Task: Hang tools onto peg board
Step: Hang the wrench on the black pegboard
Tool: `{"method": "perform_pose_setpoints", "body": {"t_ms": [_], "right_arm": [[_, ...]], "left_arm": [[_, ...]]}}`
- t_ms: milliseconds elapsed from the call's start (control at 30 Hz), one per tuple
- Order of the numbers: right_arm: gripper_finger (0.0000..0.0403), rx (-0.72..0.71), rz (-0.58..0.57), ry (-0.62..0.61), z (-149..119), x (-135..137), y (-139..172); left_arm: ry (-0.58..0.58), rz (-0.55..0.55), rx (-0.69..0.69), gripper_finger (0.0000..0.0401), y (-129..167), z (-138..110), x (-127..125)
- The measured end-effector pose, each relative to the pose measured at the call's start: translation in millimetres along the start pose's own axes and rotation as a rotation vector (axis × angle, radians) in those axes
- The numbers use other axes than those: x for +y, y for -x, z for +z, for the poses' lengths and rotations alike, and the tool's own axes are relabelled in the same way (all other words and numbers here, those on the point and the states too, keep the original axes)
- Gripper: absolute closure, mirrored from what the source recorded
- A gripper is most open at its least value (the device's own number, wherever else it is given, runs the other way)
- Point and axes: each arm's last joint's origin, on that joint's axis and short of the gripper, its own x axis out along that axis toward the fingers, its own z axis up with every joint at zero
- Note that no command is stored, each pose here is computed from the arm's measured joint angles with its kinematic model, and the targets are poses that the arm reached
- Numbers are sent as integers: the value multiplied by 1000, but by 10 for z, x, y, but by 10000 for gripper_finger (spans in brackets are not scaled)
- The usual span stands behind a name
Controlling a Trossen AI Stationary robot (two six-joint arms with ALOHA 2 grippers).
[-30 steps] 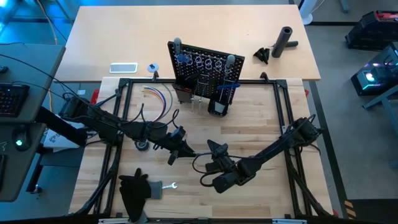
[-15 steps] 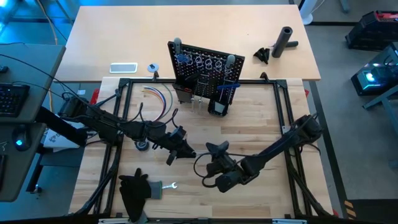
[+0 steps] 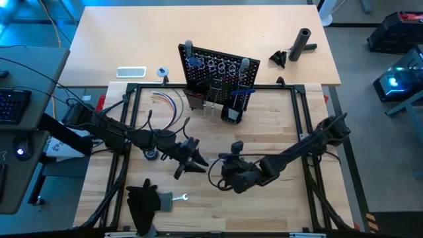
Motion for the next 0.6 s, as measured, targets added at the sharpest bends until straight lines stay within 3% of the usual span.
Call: {"method": "perform_pose_setpoints", "body": {"t_ms": [300, 433, 600], "right_arm": [[390, -7, 313, -155, -11, -117, -136], [390, -14, 393, -201, -8, -165, -165], [390, -22, 462, -261, -6, -250, -238]], "left_arm": [[-167, 145, 58, 257, 2, -92, 56], [-254, 184, 62, 256, -10, -122, 14], [-344, 310, 48, 256, -11, -153, -40]]}}
